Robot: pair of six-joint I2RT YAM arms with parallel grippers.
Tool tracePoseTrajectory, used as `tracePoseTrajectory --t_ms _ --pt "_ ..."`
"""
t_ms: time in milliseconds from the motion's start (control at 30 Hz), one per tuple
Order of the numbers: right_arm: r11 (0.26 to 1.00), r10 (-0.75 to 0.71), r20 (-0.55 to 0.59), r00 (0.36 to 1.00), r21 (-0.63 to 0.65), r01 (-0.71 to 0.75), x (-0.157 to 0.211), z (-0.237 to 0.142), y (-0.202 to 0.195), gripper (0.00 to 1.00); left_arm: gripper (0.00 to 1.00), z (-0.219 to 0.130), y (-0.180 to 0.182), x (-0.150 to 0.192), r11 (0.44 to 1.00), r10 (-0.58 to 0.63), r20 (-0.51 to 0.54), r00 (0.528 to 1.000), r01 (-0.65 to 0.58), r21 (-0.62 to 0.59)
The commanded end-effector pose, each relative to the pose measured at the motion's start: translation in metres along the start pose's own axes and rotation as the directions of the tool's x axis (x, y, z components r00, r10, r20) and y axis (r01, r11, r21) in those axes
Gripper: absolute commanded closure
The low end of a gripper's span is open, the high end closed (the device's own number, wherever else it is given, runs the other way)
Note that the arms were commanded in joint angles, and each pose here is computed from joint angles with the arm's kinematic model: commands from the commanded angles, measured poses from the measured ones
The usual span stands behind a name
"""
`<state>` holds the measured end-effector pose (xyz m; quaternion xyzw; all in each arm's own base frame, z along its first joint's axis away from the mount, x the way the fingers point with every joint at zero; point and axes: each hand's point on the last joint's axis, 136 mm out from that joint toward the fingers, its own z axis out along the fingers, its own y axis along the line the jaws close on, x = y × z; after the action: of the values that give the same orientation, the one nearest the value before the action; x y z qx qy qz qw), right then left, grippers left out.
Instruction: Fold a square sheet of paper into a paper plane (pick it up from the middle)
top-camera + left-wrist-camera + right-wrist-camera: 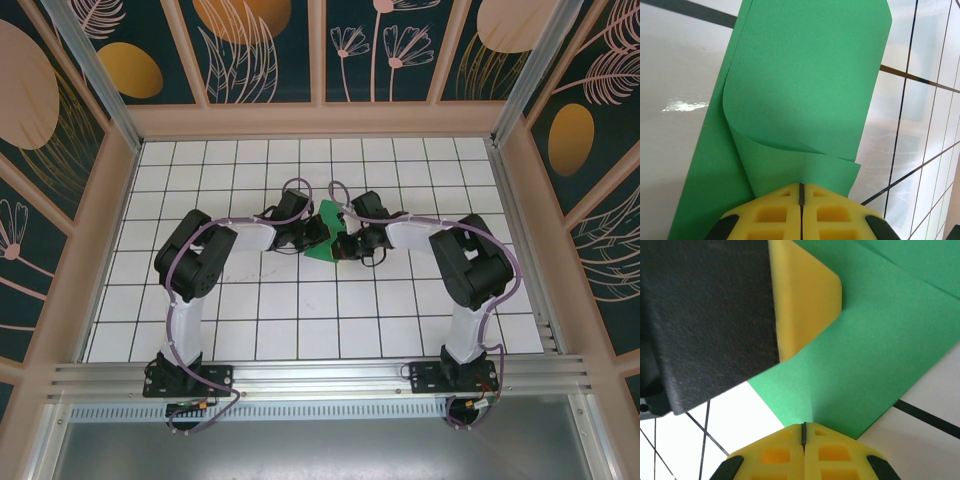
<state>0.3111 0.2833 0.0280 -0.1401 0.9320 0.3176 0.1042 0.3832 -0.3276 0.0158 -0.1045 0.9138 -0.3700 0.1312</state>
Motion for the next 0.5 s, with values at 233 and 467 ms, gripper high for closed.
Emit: tracePoseTrajectory --t_ms 233,467 --pt "0.997 0.059 -0.082 0.995 0.051 -0.055 0.025 0.004 -0.018 0.99 0.92 0.005 0.040 0.014 0.991 -0.056 -0.024 0.998 0.053 -0.125" --pt "0.996 0.073 -0.102 0.992 0.067 -0.066 0.048 -0.014 -0.020 0.99 0.92 0.005 0.041 0.015 0.991 -0.058 -0.024 0.998 0.054 -0.122"
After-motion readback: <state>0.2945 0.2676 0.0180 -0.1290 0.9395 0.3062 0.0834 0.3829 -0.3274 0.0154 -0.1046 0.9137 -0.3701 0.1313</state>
